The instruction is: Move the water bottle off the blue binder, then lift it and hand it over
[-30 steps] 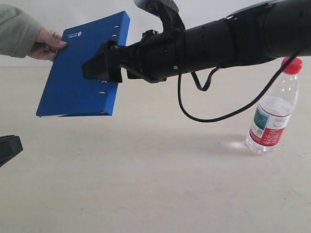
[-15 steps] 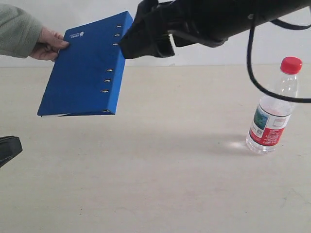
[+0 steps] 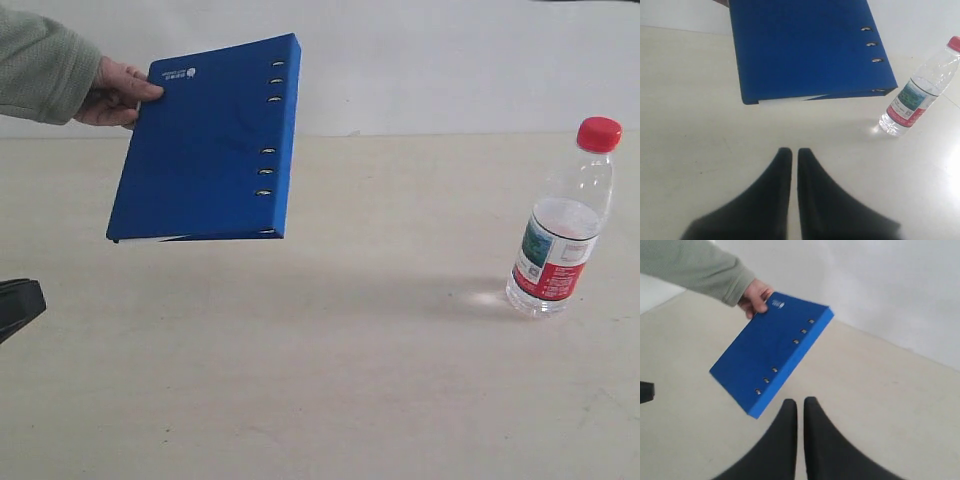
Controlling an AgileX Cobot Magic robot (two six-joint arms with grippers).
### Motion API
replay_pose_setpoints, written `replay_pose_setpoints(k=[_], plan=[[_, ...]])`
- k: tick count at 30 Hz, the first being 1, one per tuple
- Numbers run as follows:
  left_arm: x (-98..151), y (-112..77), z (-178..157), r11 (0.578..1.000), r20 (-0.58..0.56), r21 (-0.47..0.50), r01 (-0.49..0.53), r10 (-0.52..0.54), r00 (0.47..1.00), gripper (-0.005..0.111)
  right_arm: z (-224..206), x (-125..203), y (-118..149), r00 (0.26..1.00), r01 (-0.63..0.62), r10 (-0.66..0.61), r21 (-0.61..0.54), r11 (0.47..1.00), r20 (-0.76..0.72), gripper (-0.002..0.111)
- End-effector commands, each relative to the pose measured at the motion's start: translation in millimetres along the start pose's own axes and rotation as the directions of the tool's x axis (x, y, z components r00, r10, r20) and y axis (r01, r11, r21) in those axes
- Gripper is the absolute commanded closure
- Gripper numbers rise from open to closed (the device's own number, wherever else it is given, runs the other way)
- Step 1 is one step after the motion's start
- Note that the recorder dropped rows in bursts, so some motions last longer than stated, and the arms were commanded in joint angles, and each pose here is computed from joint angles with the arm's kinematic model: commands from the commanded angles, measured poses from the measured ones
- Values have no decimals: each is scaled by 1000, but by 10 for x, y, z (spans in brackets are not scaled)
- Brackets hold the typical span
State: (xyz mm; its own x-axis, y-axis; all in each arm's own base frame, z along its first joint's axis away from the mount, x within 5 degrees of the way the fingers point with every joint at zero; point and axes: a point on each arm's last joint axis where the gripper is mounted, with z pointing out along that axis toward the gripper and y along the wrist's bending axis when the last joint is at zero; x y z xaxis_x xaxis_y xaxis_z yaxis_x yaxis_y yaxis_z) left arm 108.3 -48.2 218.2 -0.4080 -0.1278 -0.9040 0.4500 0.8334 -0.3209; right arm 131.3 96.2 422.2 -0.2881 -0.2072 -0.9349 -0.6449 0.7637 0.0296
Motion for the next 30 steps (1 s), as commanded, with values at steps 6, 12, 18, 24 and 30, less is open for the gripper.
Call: replay_pose_setpoints(k=[6, 12, 18, 24, 30], plan=[[-31, -6, -9, 1000, 49, 4, 13, -13, 999, 102, -685, 588, -100, 966, -67, 4, 235, 970, 258, 109], [-31, -6, -9, 1000, 49, 2, -26, 26, 998, 102, -927, 1014, -89, 939, -120, 25, 259, 959, 342, 109], [-31, -6, -9, 999, 49, 1, -49, 49, 998, 102, -1078, 1437, -38, 874, -165, 44, 209, 964, 485, 109], [-41, -25, -29, 998, 65, 7, -59, 59, 996, 102, -933, 1584, -40, 869, -161, 46, 195, 968, 493, 109], [-47, -43, -41, 998, 74, 18, -56, 55, 996, 102, -834, 1680, -49, 885, -165, 59, 192, 968, 462, 109]])
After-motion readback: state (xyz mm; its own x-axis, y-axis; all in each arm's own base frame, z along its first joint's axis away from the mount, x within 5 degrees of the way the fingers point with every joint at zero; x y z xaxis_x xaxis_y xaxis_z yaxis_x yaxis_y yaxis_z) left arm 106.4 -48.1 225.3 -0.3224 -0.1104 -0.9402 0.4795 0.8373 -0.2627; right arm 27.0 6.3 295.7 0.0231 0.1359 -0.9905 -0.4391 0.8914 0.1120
